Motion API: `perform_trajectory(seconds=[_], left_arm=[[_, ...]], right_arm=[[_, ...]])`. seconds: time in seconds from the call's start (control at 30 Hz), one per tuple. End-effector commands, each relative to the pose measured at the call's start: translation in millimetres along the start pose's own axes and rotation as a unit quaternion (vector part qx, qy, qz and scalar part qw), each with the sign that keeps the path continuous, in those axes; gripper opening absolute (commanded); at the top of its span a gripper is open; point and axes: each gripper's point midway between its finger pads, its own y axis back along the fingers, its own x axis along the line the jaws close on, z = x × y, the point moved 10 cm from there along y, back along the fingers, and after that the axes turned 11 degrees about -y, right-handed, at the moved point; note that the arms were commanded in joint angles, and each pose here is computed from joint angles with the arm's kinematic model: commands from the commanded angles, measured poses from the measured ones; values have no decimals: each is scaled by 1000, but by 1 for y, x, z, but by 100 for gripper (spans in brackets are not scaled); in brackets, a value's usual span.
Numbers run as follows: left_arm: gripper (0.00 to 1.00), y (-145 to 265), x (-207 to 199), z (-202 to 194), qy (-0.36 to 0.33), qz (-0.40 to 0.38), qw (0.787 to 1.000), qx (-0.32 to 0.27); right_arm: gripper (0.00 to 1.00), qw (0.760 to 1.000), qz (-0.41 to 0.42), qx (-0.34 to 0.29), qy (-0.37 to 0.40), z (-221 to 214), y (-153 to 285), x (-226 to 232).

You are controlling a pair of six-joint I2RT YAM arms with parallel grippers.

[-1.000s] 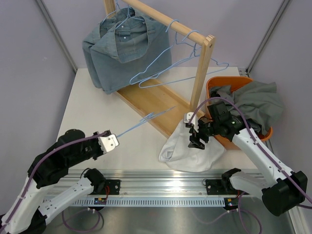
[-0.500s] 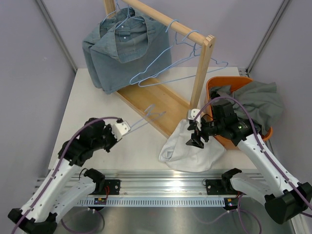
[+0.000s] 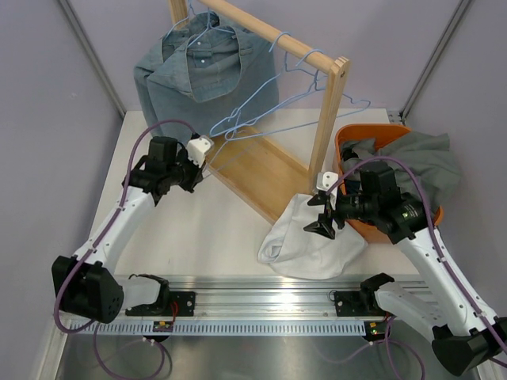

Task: Remove the skirt from the hanger
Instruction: Place the hanger at the clothesline.

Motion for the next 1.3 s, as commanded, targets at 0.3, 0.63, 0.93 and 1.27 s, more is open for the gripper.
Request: perform_trajectory(seconds=[0.3, 0.63, 0.93, 1.27], left_arm=[[0, -1, 78, 117, 19, 74, 986, -148], [0, -11, 103, 156, -14, 77, 979, -187], [0, -14, 91, 202, -56, 42, 969, -235], [0, -2, 91, 240, -63, 53, 957, -279]], right_arm=[[76, 999, 3, -43, -3, 22, 11, 3], [76, 999, 12, -51, -12, 27, 11, 4], [75, 998, 19, -53, -18, 27, 10, 4], [75, 998, 23, -58, -25, 24, 11, 5]])
